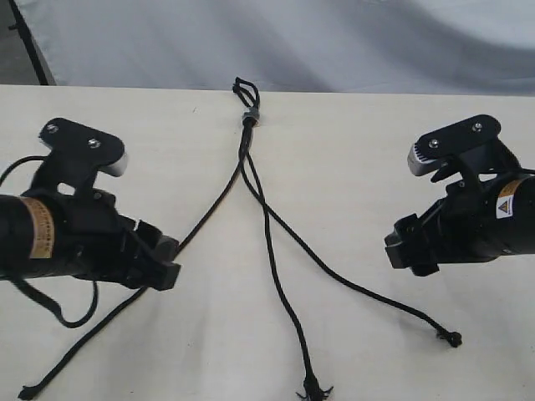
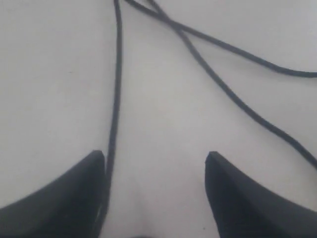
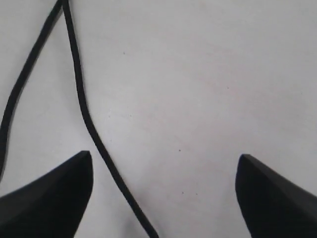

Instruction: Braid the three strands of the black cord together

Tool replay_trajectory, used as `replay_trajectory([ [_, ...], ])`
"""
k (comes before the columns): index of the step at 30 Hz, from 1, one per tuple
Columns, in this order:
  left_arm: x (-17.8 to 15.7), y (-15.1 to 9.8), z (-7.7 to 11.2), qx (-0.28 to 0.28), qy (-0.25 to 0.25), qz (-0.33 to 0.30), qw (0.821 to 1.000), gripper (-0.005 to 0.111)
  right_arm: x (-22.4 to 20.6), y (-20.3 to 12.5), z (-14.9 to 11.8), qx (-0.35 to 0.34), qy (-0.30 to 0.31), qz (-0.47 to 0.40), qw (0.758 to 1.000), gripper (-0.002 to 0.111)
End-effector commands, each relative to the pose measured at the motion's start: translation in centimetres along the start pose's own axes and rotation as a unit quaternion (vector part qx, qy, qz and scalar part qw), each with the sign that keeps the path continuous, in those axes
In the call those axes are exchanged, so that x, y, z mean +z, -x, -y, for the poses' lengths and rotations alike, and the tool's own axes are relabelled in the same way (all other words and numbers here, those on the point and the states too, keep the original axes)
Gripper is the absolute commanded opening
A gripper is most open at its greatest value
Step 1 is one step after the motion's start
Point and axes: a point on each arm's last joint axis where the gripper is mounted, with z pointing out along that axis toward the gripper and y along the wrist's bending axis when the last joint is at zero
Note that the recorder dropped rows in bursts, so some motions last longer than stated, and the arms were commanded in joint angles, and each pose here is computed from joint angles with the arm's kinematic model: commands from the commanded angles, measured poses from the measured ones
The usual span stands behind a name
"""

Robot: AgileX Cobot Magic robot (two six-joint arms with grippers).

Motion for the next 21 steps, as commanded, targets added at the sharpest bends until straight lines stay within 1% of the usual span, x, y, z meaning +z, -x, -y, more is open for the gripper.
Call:
replay_trajectory([
  [1, 2.7, 1.8, 3.7, 0.021, -0.03, -0.037, 0.999, 0.057, -0.2, 0.6, 0.1, -0.006, -0.003, 0.029, 1.0, 0.074],
  [4, 5.1, 2.5, 6.5, 0.053, -0.033, -0.08, 0.995, 0.057, -0.2, 0.5, 0.6, -0.025, -0.016, 0.027, 0.999, 0.074],
  [5, 6.4, 2.9, 8.0, 0.071, -0.023, -0.114, 0.991, 0.057, -0.2, 0.5, 1.3, -0.014, -0.026, 0.026, 0.999, 0.074],
  [6, 7.0, 3.1, 8.7, 0.079, -0.017, -0.13, 0.988, 0.057, -0.3, 0.4, 1.6, -0.007, -0.03, 0.023, 0.999, 0.074],
  [7, 8.1, 3.5, 10.1, 0.093, -0.009, -0.152, 0.984, 0.057, -0.3, 0.2, 2.5, 0.009, -0.041, 0.018, 0.999, 0.074],
  [8, 8.7, 3.5, 10.8, 0.101, -0.007, -0.162, 0.982, 0.057, -0.3, 0.1, 2.8, 0.016, -0.045, 0.016, 0.999, 0.074],
  [9, 9.6, 3.5, 12.0, 0.115, -0.003, -0.179, 0.977, 0.057, -0.3, -0.1, 3.6, 0.034, -0.053, 0.013, 0.998, 0.074],
  [11, 11.1, 2.7, 13.0, 0.129, 0.009, -0.209, 0.969, 0.057, -0.3, -0.5, 4.1, 0.045, -0.06, 0.011, 0.997, 0.074],
  [12, 11.6, 2.6, 13.2, 0.128, 0.01, -0.216, 0.968, 0.057, -0.2, -0.7, 4.1, 0.047, -0.062, 0.016, 0.997, 0.074],
  [15, 13.4, 1.4, 14.0, 0.124, -0.001, -0.246, 0.961, 0.057, 0.2, -1.4, 4.0, 0.047, -0.06, 0.028, 0.997, 0.074],
  [16, 13.9, 1.0, 14.2, 0.121, -0.014, -0.253, 0.96, 0.057, 0.2, -1.4, 4.0, 0.047, -0.06, 0.029, 0.997, 0.074],
  [18, 13.9, 0.9, 14.4, 0.129, -0.023, -0.256, 0.958, 0.057, 0.2, -1.3, 4.0, 0.046, -0.061, 0.031, 0.997, 0.074],
  [21, 13.5, 1.2, 14.4, 0.127, -0.026, -0.25, 0.959, 0.057, 0.2, -1.3, 4.0, 0.046, -0.061, 0.031, 0.997, 0.074],
])
